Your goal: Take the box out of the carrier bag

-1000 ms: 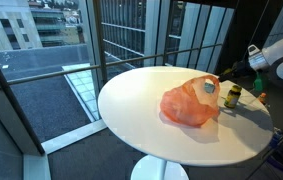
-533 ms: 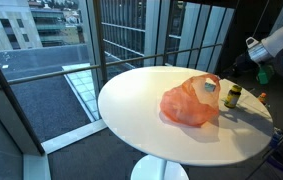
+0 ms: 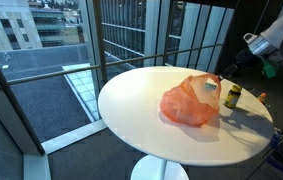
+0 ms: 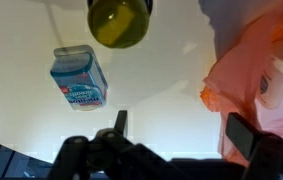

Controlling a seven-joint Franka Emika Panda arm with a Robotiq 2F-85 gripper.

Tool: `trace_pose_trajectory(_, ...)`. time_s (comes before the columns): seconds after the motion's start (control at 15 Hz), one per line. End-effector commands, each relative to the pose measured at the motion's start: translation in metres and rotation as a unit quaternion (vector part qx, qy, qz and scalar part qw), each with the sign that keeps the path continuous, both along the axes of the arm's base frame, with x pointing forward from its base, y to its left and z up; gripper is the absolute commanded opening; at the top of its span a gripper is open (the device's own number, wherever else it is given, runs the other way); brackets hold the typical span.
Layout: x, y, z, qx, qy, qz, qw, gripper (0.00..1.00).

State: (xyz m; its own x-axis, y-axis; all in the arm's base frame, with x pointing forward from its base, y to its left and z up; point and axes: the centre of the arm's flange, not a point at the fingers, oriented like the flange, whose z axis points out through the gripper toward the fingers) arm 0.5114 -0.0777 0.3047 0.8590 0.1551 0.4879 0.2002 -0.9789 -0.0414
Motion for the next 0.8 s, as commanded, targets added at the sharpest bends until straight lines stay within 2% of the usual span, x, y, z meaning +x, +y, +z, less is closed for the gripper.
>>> trace_pose_trajectory(0.0, -0.022, 0.003, 0.044, -0.016, 0.029, -0.009, 0.9994, 1.0)
trace_pose_trajectory(0.73, -0.035, 0.024, 0.108, -0.062, 0.108, 0.001, 0.9921, 1.0)
